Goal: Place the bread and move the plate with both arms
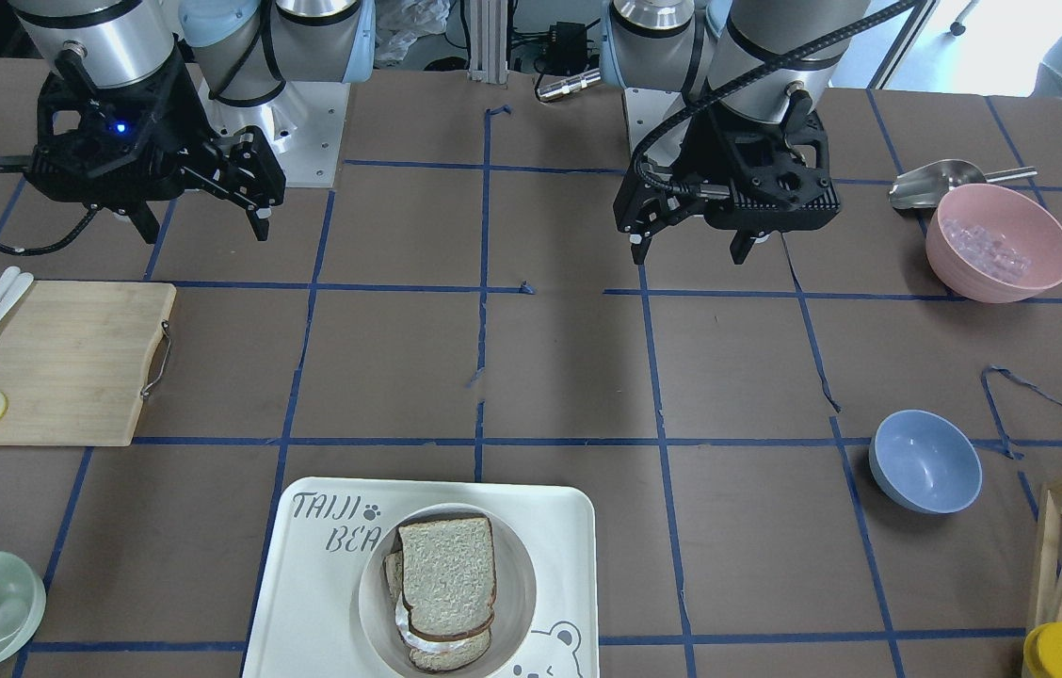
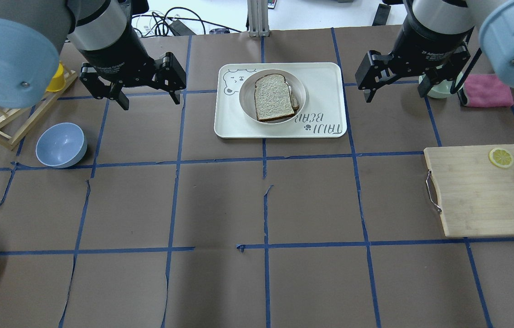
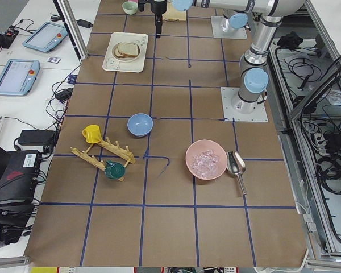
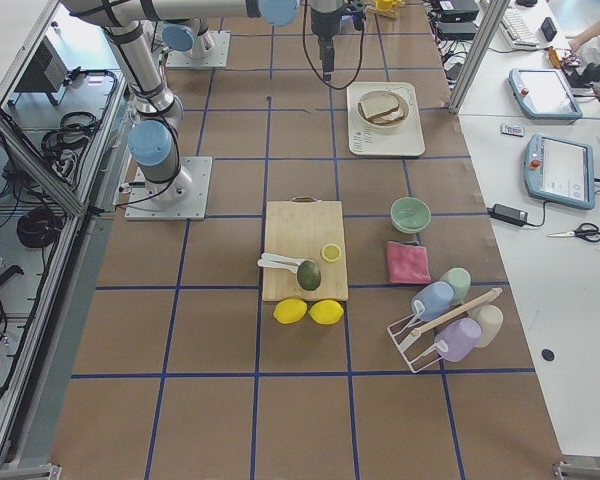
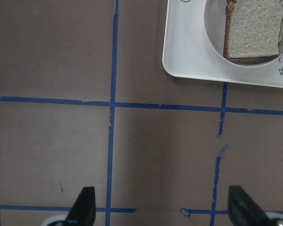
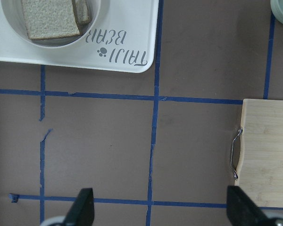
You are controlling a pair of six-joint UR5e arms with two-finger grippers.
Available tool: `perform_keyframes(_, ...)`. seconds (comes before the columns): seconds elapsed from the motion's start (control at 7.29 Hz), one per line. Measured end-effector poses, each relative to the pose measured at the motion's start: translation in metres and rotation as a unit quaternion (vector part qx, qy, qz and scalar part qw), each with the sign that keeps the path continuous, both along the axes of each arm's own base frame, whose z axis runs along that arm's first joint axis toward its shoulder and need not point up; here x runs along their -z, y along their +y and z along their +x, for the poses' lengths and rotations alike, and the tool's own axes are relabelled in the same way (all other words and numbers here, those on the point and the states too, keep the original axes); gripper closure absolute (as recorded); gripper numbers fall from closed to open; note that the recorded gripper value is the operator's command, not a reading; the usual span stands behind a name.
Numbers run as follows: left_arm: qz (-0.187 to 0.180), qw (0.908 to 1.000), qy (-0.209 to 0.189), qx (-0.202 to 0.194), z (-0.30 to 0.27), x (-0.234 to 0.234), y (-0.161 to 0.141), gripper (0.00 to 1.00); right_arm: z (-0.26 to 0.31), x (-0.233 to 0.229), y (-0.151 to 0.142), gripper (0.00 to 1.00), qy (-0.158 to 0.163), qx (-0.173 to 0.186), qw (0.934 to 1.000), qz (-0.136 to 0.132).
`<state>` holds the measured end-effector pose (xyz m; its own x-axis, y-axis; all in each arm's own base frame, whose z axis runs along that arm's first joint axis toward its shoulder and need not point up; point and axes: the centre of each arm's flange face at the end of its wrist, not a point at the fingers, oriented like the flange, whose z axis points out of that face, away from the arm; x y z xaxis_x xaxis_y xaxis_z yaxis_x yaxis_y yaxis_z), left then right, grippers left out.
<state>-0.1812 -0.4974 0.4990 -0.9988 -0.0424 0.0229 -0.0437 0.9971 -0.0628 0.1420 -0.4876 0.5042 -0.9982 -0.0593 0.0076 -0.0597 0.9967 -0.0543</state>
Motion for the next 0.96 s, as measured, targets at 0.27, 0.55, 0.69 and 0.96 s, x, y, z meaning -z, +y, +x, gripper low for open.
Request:
perform_keyframes(0.27, -0.009, 0.9995, -0.022, 0.019, 0.0067, -0.0042, -0.0007, 0.00, -0.0001, 0.0017, -0.0006, 0.00, 0.000, 0.001, 1.0000, 0.001)
perform_keyframes(0.55, -0.013, 0.9994, -0.024, 0.021, 0.0094, -0.0080, -0.0016, 0.00, 0.0000, 0.0024, -0.0004, 0.00, 0.000, 0.001, 1.0000, 0.002)
perform_keyframes(0.69, -0.013, 0.9995, -0.022, 0.020, 0.0096, -0.0082, -0.0018, 0.00, 0.0006, 0.0024, 0.0000, 0.00, -0.001, 0.001, 1.0000, 0.003)
perform_keyframes(0.96, -0.014, 0.9996, -0.020, 0.017, 0.0098, -0.0082, -0.0020, 0.00, 0.0007, 0.0025, -0.0001, 0.00, -0.002, 0.001, 1.0000, 0.003)
